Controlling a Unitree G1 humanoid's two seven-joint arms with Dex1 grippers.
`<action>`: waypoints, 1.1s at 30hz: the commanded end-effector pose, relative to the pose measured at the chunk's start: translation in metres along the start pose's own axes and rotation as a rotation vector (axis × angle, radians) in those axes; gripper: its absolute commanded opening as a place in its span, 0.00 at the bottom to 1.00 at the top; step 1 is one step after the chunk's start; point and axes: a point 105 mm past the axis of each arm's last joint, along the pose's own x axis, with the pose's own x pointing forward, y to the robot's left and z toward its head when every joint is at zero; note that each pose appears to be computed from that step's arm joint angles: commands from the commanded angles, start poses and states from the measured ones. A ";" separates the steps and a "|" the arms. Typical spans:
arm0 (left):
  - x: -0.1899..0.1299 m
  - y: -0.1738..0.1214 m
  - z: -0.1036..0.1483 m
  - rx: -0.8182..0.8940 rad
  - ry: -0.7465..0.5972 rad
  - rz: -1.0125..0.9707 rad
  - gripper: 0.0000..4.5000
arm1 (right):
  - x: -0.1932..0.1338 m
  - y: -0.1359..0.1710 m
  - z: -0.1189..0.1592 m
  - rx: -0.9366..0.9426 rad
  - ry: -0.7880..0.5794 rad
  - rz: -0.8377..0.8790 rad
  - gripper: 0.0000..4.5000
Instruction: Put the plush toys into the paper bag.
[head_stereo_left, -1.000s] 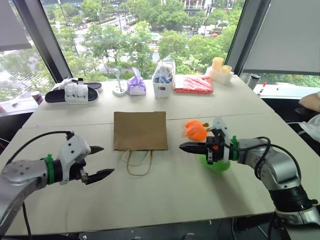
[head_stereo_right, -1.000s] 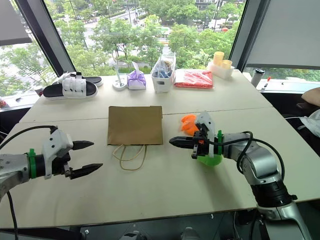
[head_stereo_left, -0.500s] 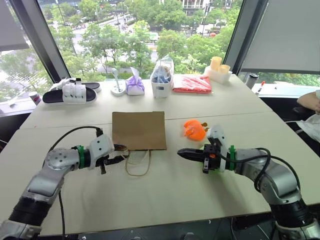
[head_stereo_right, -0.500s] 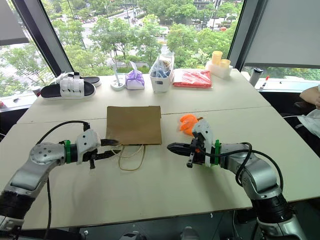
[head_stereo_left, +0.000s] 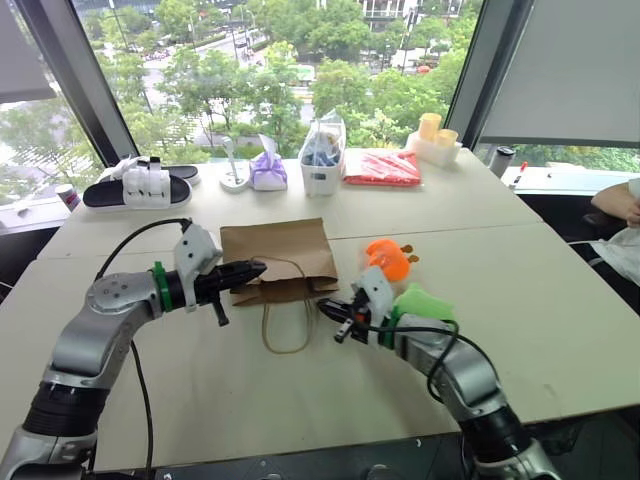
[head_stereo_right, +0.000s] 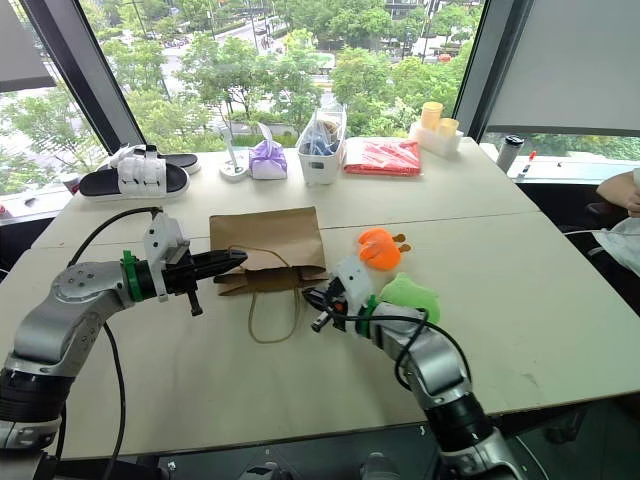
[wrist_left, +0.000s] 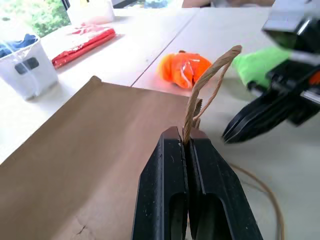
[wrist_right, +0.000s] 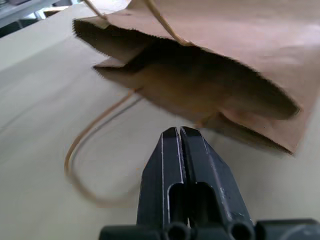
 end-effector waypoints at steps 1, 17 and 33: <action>-0.005 -0.002 0.025 -0.005 -0.071 0.019 0.02 | 0.022 0.005 0.016 -0.049 -0.057 -0.031 0.00; -0.021 0.028 0.121 -0.257 -0.455 0.224 0.02 | 0.067 -0.002 -0.001 -0.180 0.010 -0.146 0.00; -0.002 -0.013 0.078 -0.273 -0.336 0.195 0.02 | 0.024 -0.017 0.023 -0.191 -0.061 -0.090 0.00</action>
